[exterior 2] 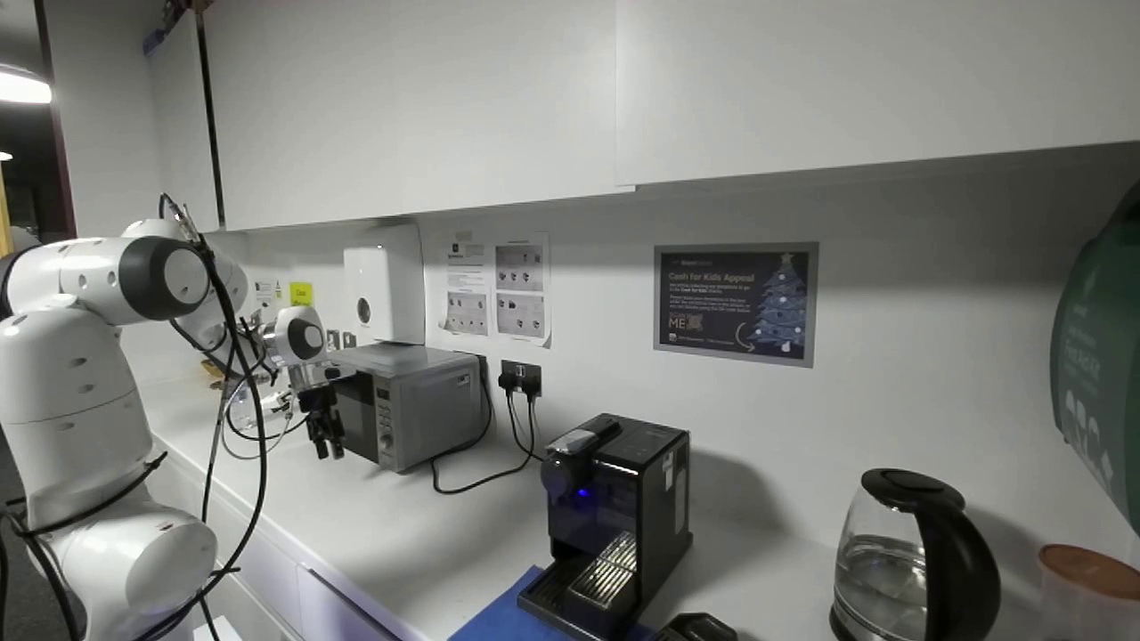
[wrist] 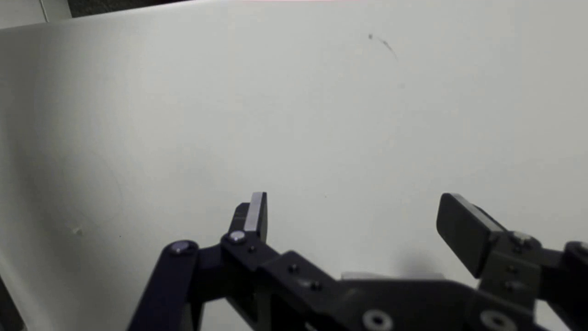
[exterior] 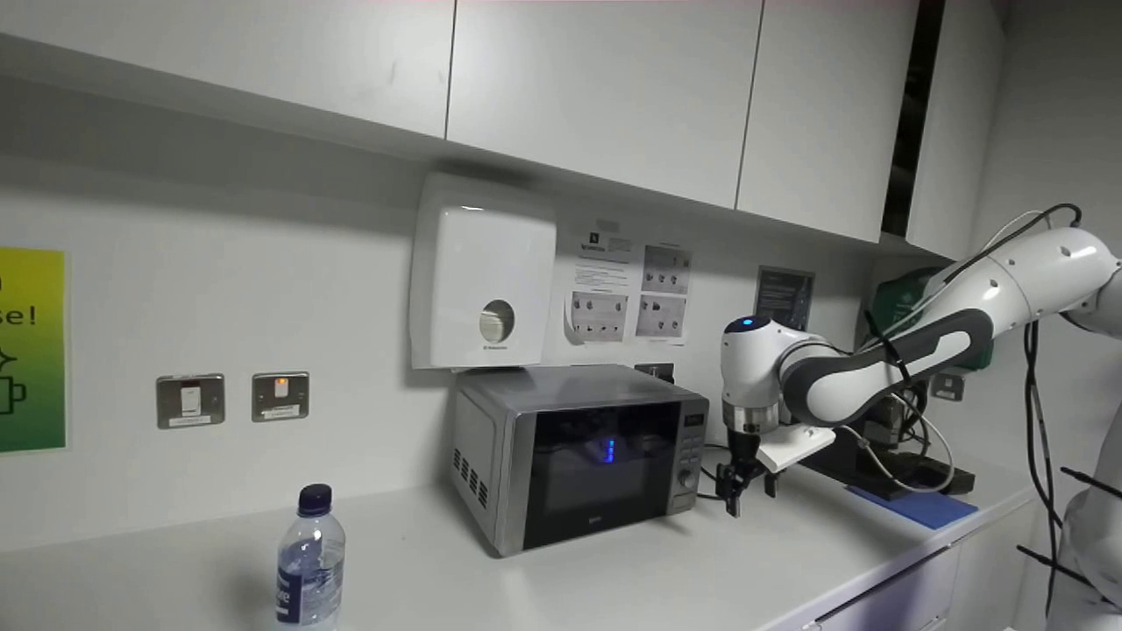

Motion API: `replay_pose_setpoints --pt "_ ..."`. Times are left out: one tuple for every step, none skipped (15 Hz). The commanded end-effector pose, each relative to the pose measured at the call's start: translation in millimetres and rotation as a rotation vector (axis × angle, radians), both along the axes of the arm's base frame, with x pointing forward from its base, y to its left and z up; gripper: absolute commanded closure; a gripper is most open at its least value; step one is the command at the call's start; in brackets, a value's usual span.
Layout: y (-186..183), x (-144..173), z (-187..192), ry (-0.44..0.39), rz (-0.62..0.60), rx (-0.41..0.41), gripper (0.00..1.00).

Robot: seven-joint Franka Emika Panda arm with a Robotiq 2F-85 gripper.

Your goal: Open the microwave door.

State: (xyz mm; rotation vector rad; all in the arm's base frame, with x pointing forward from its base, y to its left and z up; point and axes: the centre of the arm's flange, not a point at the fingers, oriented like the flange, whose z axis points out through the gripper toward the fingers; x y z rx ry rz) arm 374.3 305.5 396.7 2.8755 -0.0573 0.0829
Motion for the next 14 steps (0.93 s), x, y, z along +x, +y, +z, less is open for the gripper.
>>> replay_pose_setpoints --pt "3.0 -3.6 -5.0 -0.066 0.020 0.024 0.00" --pt "4.2 -4.0 -5.6 -0.071 0.026 0.031 0.00" --pt "5.7 -5.2 -6.0 -0.074 0.034 0.035 0.05" --pt "6.8 -5.6 -6.3 -0.078 0.039 0.038 0.25" --pt "7.1 -6.0 -6.6 -0.081 0.044 0.038 0.29" --pt "7.2 -6.7 -6.8 -0.084 0.050 0.035 0.32" --pt "7.4 -7.2 -7.2 -0.088 0.056 0.026 0.40" --pt "7.2 -7.5 -7.6 -0.091 0.065 0.017 0.46" --pt "7.2 -7.9 -8.4 -0.097 0.074 0.003 0.53" --pt "7.1 -8.4 -9.3 -0.097 0.087 -0.004 0.62" --pt "7.5 -8.9 -10.1 -0.098 0.096 -0.010 0.69" --pt "7.8 -9.2 -10.8 -0.102 0.104 -0.014 0.76" --pt "8.1 -9.3 -11.2 -0.104 0.108 -0.017 0.85" --pt "8.5 -9.3 -11.2 -0.108 0.112 -0.019 0.92"
